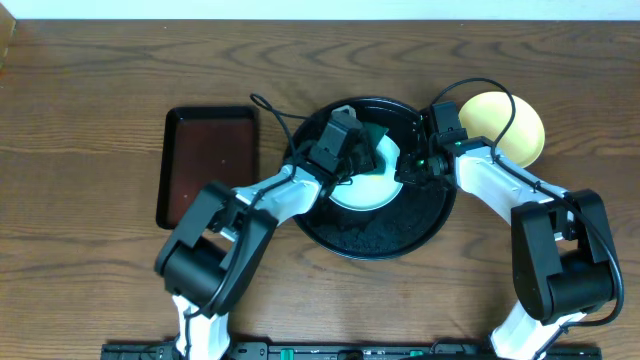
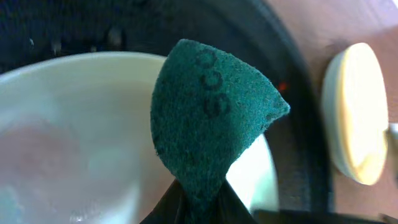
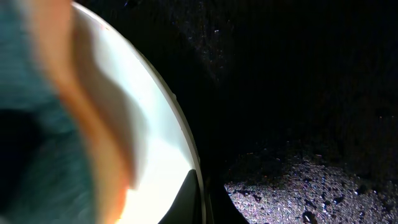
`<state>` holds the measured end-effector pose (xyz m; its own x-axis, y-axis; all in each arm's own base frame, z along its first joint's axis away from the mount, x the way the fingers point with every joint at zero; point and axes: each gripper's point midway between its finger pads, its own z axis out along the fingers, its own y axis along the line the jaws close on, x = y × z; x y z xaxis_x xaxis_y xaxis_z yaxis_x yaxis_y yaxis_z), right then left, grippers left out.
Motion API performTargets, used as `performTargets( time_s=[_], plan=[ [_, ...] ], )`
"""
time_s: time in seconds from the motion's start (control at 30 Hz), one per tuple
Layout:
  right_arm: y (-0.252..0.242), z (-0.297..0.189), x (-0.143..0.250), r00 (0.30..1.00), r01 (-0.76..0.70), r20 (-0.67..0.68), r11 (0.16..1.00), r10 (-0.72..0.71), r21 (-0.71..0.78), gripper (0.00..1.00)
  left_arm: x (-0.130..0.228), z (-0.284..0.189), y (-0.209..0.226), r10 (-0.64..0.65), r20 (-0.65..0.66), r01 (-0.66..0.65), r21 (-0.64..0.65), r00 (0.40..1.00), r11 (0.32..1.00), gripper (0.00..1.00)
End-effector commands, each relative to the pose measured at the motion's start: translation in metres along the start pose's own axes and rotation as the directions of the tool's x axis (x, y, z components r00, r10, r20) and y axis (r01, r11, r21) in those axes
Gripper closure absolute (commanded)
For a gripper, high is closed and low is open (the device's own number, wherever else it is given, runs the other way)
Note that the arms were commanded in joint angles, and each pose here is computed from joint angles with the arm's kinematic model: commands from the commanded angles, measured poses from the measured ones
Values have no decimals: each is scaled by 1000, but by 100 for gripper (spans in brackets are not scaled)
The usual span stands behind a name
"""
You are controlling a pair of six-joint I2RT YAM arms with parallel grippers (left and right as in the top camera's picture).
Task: Clean dirty plates on tray and stack at the side
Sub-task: 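Scrub the green plate with the sponge while the right gripper holds it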
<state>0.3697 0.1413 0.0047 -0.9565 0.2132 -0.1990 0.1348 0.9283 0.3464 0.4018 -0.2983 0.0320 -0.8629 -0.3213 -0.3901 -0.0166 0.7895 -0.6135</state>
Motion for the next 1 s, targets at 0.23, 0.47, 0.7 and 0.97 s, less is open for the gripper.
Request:
performTargets(
  time_s=[0.23, 0.47, 0.7, 0.97],
  plan=[
    [-18, 2, -1, 1000, -27, 10, 997, 26, 73, 99, -19, 17, 59, 33, 111, -12, -189, 993, 982, 92],
    [-19, 2, 2, 1000, -29, -2, 996, 29, 80, 99, -60, 0, 97, 158, 202, -83, -338, 967, 937, 92],
    [-20, 2, 4, 999, -30, -8, 996, 31, 84, 99, -94, -29, 119, 144, 274, -22, -405, 951, 914, 92],
    [-20, 2, 4, 999, -30, -8, 996, 31, 84, 99, -136, -89, 91, 130, 387, 21, -361, 913, 932, 92]
  ],
)
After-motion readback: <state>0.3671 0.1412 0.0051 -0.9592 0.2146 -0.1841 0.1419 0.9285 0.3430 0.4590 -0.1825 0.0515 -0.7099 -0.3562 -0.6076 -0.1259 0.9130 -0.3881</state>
